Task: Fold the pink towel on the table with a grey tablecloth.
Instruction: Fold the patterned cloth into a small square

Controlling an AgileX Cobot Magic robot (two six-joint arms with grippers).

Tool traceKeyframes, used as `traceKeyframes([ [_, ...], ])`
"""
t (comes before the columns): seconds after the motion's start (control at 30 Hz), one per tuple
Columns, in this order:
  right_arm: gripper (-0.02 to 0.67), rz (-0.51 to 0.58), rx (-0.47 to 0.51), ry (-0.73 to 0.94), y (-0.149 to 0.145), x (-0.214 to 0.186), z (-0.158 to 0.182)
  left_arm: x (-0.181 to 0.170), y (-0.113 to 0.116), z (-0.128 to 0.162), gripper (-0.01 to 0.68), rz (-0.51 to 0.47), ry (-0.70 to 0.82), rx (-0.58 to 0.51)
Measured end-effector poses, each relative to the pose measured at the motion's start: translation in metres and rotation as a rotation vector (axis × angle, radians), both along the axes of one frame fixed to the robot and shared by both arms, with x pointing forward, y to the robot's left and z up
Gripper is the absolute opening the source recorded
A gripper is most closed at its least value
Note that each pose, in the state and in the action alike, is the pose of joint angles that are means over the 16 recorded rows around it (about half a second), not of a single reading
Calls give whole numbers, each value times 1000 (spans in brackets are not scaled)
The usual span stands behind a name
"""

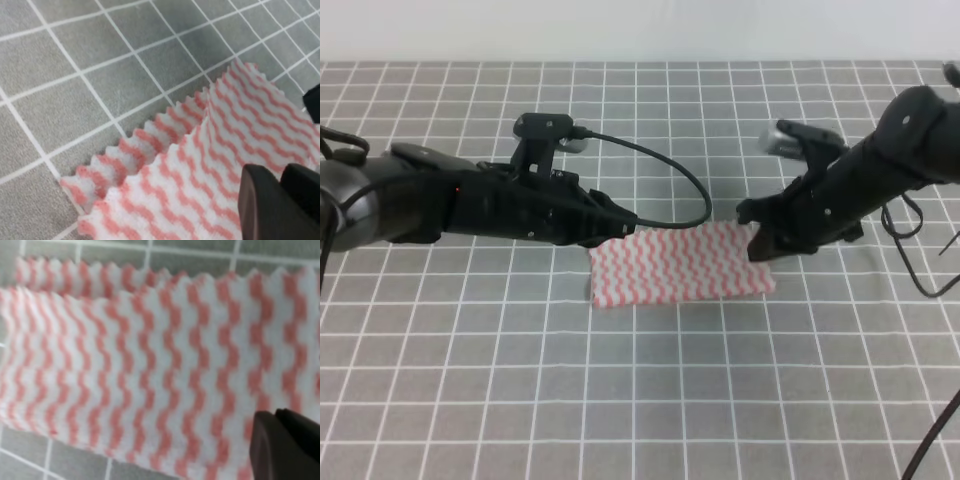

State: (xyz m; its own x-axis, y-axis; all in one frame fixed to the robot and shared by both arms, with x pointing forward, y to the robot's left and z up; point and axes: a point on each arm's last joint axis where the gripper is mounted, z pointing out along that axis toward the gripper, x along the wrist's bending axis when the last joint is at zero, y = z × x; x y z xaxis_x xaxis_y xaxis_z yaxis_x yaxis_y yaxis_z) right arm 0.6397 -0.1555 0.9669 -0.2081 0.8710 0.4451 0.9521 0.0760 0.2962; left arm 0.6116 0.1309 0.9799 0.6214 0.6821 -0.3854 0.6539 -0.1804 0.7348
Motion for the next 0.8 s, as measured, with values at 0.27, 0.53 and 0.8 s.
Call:
traceKeyframes([
  [0.27,-15,27,-31,53,-1,-2,-12,-1,-2,-3,75,-14,13,-4],
  [0.53,-15,68,-52,124,-2,-8,-19,-1,-2,-3,75,-17,11,-3],
  [0.8,-15,86,-37,167,-1,-12,-17,-1,-2,-2,75,-20,5,-1],
])
